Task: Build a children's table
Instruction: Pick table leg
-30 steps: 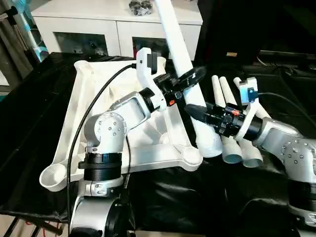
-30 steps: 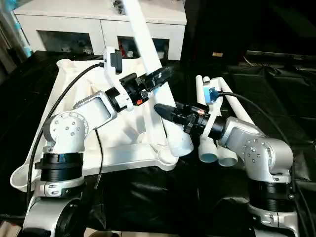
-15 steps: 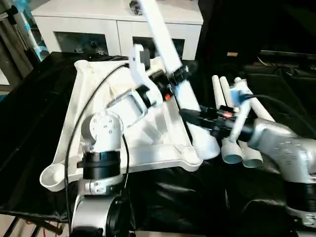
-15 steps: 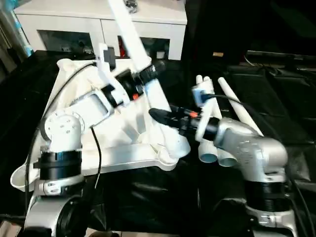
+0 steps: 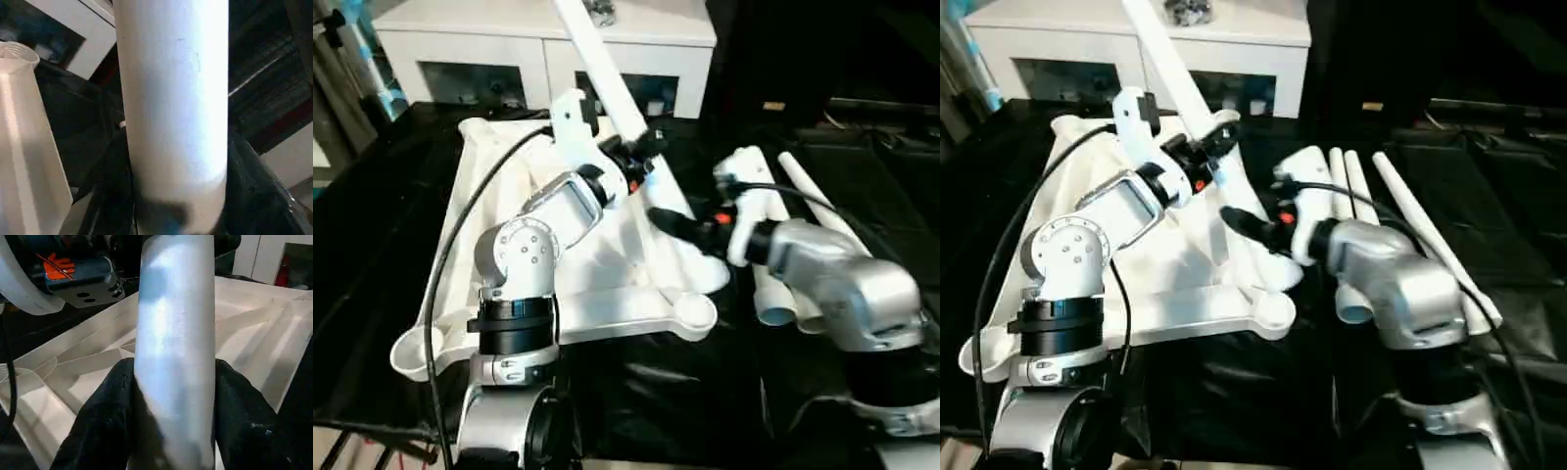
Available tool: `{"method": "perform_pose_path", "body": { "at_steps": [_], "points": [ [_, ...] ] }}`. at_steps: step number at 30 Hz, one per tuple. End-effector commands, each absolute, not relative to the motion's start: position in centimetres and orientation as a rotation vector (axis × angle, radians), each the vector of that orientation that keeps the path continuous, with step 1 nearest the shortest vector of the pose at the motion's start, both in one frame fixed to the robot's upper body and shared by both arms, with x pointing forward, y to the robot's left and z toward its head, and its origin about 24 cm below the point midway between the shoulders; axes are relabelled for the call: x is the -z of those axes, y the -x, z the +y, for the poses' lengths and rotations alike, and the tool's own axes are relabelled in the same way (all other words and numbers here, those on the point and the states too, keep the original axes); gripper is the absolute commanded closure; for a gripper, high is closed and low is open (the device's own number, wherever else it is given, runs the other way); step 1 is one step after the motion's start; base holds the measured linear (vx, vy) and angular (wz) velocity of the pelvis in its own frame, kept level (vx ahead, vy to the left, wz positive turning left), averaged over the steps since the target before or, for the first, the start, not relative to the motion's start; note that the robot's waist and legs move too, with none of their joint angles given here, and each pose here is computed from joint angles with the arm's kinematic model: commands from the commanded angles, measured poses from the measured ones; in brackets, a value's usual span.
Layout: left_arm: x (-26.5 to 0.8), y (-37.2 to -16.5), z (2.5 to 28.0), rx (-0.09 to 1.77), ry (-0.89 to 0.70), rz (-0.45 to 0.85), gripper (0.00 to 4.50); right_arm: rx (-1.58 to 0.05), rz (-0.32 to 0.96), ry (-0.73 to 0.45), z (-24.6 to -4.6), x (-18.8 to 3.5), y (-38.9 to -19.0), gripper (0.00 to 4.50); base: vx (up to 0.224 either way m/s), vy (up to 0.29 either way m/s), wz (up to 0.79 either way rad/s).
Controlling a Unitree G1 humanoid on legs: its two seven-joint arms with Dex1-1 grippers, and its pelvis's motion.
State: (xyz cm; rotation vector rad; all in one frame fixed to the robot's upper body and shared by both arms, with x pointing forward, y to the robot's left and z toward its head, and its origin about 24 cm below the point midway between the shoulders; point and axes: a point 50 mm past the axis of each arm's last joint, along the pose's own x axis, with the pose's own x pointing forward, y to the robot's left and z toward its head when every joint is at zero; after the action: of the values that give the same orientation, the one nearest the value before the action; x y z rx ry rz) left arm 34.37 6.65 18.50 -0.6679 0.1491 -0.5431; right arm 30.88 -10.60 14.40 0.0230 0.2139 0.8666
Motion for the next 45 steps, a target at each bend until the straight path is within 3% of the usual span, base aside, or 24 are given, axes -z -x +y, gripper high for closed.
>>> {"method": "perform_pose_path", "body": {
  "at_steps": [1,6,7,13,20,28,33,34,45],
  "points": [
    [-18.7,-34.3,5.0,0.533,0.709,0.157,2.57,-0.862,0.183,0.001,-10.5,-15.1,-31.0,2.67,0.000,0.000,0.00],
    [-18.6,-34.3,5.3,0.520,0.713,0.151,2.64,-0.871,0.177,0.006,-10.1,-15.1,-30.9,2.67,0.000,0.000,0.00],
    [-18.7,-34.2,5.3,0.532,0.714,0.147,2.65,-0.884,0.182,-0.011,-10.0,-15.1,-30.8,2.11,0.000,0.000,0.00],
    [-19.2,-33.9,5.2,0.631,0.675,0.103,2.67,-0.920,0.179,-0.046,-10.0,-15.4,-30.5,1.57,0.000,0.000,0.00],
    [-19.7,-32.5,5.1,0.960,0.519,0.081,2.68,-1.112,0.241,-0.092,-11.8,-15.6,-28.9,1.16,0.000,0.000,0.00],
    [-20.8,-31.6,5.9,1.247,0.501,0.013,2.68,-1.261,0.349,-0.074,-13.6,-15.3,-27.7,1.16,0.000,0.000,0.00],
    [-21.8,-30.5,5.9,1.389,0.540,-0.042,2.68,-1.281,0.402,-0.047,-13.6,-14.5,-27.4,1.16,0.000,0.000,0.00],
    [-21.8,-30.5,5.9,1.389,0.540,-0.042,2.68,-1.281,0.402,-0.047,-13.6,-14.5,-27.4,1.43,0.000,0.000,0.00],
    [-21.8,-29.4,5.9,1.528,0.547,-0.046,2.69,-1.317,0.412,-0.065,-13.1,-14.3,-27.0,2.25,0.000,0.000,0.00]
  ]
}}
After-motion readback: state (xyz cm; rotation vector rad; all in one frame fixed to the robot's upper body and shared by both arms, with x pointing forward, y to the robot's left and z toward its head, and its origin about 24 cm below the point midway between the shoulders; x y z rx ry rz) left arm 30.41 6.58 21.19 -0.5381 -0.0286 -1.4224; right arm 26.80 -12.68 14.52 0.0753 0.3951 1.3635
